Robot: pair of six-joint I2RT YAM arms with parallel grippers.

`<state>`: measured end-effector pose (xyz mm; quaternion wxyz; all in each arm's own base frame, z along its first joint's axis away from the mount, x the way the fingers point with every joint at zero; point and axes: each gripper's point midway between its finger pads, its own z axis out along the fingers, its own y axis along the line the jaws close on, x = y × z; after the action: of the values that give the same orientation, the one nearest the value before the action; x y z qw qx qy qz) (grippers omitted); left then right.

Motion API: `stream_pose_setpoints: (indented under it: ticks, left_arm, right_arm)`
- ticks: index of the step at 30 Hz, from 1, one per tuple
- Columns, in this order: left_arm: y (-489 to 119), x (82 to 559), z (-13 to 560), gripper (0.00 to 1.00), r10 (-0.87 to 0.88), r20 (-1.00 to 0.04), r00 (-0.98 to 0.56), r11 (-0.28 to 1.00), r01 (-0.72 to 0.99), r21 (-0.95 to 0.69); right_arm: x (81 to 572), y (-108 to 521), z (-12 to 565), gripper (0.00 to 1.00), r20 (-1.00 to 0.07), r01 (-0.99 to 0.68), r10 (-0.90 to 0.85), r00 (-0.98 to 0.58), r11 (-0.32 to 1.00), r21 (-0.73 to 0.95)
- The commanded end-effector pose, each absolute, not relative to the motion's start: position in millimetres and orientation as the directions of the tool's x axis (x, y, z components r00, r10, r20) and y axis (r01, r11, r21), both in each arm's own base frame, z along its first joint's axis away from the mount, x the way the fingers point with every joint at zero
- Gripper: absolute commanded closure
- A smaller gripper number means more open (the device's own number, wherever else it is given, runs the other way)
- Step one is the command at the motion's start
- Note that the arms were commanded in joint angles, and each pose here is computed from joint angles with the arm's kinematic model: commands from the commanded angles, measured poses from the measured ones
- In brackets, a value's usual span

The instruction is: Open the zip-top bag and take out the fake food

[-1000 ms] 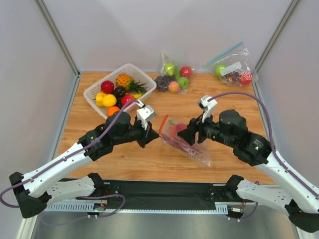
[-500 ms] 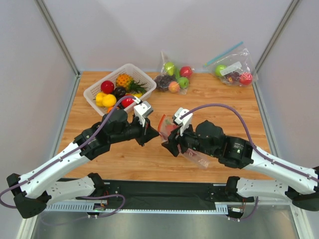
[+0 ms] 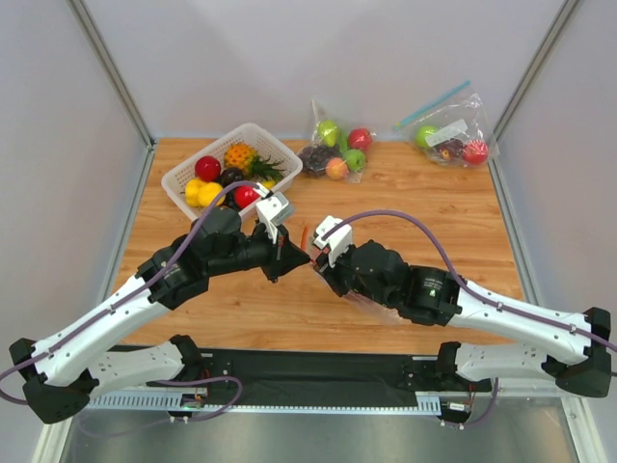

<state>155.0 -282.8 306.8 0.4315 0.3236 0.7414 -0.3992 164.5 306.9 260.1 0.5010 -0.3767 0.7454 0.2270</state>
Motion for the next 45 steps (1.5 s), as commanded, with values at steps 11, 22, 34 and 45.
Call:
stream_pose_setpoints:
  ticks: [11,22,34,45]
  left_arm:
    - [-268,128,358,0.50,0.070,-0.962,-0.264,0.354,0.908,-0.224]
    - [-265,108,373,0.35,0.092,-0.987,-0.132,0.231,0.967,-0.108]
    - [-283,95,355,0.35,0.132,-0.984,-0.117,0.082,0.991,-0.107]
    - [-296,95,343,0.35,0.142,-0.980,-0.141,0.038,0.990,-0.137]
  right_arm:
    - [168,298,298,1.00,-0.964,-0.791,-0.251,-0.084,0.606,-0.089]
    - [119,300,322,1.00,-0.972,-0.937,-0.201,-0.121,0.348,0.045]
    - [79,304,350,1.00,-0.989,-0.987,-0.097,-0.112,0.123,0.100]
    - [81,308,342,1.00,-0.984,-0.986,-0.110,-0.137,0.108,0.125]
